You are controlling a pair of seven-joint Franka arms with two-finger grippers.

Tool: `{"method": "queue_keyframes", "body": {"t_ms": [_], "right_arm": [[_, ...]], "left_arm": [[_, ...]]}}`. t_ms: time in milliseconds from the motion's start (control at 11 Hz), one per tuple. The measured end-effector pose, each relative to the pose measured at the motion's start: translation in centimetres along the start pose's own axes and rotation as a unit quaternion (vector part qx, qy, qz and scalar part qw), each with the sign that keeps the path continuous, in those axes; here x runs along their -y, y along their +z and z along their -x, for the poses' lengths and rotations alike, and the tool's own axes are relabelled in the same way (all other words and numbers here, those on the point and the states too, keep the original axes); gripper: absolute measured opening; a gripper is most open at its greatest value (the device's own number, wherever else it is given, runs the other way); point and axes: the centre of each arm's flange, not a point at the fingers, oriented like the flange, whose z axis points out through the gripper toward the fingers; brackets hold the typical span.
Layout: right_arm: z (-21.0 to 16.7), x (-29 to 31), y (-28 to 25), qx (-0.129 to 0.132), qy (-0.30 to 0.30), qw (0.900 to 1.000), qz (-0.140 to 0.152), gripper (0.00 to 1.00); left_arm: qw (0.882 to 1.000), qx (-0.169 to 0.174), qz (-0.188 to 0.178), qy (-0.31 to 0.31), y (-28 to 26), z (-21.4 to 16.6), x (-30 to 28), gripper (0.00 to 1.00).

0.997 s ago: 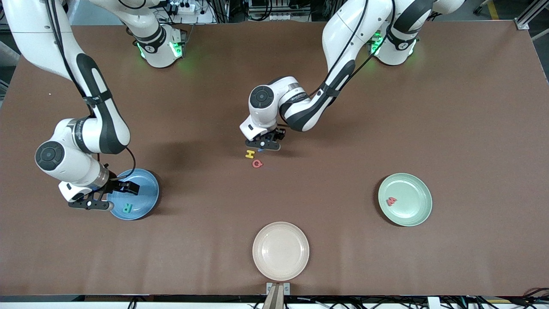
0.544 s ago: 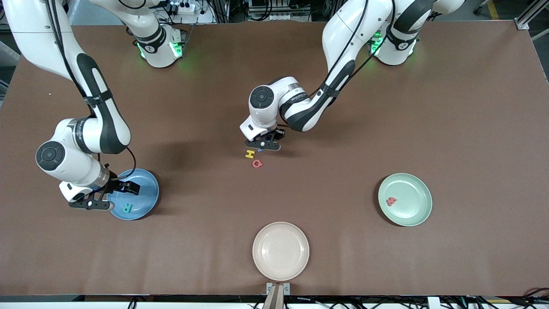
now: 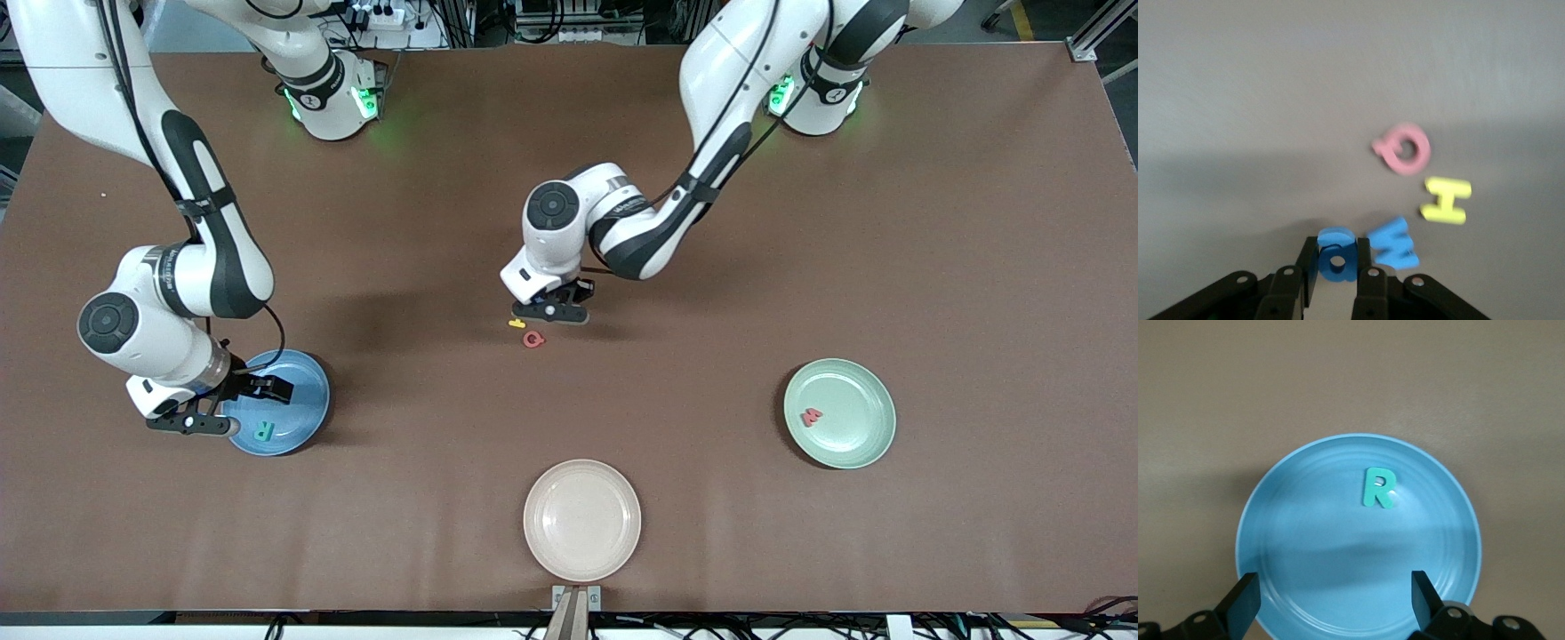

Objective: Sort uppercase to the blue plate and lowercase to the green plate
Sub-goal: 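Place the blue a on the green plate while the right gripper reaches letters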

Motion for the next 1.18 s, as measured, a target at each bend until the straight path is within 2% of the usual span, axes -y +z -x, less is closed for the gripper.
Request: {"method": "queue_keyframes", "body": {"t_ms": [91, 272, 544, 815, 906, 1178], "right_arm": [[0.2, 1.2, 0.0, 0.003, 0.007, 1.000, -0.001, 1.00], [1.1, 4.8, 0.1, 0.028, 0.009, 1.000, 0.002, 1.00], [2.7, 10.9, 0.0, 0.045, -0.005, 0.999, 0.005, 1.00], [4.5, 16.9, -0.5, 0.049, -0.012, 0.999, -0.001, 1.00], [5.1, 18.8, -0.9, 0.048, -0.010, 0.999, -0.007, 1.00], [7.0, 23.2, -1.3, 0.051, -0.008, 0.999, -0.012, 1.00]], "left_arm": [[1.000, -0.007, -0.002, -0.013, -2.7, -1.7, 1.5, 0.27], [0.999, -0.018, -0.009, -0.031, -8.4, -5.8, 6.6, 0.27], [0.999, -0.008, 0.003, -0.050, -13.6, -12.8, 19.4, 0.27], [0.999, 0.002, -0.016, -0.029, -12.6, -16.3, 29.7, 0.27], [0.999, 0.010, -0.031, -0.012, -11.3, -17.0, 33.0, 0.27], [0.998, 0.028, -0.053, -0.009, -7.0, -18.5, 41.0, 0.27]]}}
